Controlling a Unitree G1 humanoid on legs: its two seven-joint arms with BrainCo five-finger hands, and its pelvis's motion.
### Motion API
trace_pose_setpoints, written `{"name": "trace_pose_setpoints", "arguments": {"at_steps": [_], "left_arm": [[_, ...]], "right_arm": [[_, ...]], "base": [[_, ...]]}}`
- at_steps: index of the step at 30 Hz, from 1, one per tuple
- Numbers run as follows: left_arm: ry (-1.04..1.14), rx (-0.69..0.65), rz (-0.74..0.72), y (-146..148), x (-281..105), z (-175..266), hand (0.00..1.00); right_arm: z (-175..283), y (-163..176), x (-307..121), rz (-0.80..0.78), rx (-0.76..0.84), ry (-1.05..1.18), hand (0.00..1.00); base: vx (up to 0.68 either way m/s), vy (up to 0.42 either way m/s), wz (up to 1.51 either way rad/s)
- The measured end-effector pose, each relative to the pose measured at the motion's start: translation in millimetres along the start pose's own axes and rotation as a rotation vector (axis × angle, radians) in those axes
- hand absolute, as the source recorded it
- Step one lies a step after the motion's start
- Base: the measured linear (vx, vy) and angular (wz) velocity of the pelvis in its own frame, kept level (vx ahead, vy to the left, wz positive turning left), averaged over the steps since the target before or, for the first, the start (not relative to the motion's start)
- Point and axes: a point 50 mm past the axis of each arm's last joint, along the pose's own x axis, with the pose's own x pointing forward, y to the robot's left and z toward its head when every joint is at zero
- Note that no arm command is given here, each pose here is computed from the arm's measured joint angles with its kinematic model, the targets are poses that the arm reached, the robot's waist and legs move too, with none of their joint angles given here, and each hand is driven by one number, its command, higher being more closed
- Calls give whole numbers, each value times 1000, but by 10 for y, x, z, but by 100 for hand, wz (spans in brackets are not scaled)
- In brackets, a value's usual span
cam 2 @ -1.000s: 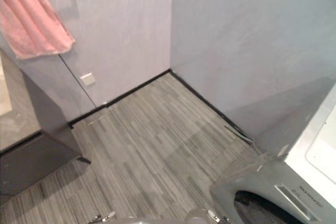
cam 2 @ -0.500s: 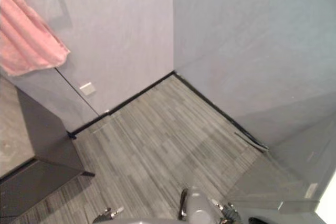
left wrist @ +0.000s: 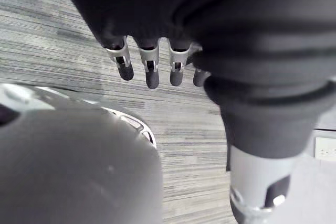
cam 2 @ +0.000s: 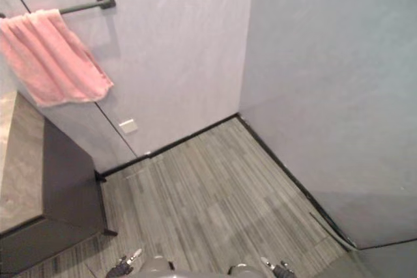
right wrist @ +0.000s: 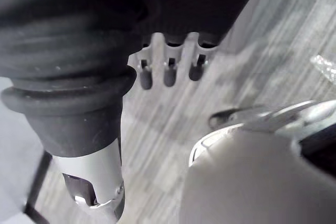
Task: Organize washtable
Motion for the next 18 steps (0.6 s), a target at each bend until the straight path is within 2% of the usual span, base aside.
{"name": "trace_pose_setpoints", "arguments": {"at_steps": [4,6,11,14,18], "left_arm": [[0,43,-6,-24,0,-8,0],[-20,68,26,124,8,92,0],[-15,103,29,157,23,136,0],[14,119,18,121,14,59,0],[55,164,-9,56,-5,-60,0]], "right_arm": [[-19,-22,-7,-5,-4,3,0],[-106,124,-10,40,-65,32,0],[-116,286,2,87,-107,38,0],[-73,264,8,89,-90,23,0],[-12,40,0,28,-60,3,0]], "base": [[281,255,-14],[309,227,6],[232,125,-1],[107,104,-24],[93,106,3]]}}
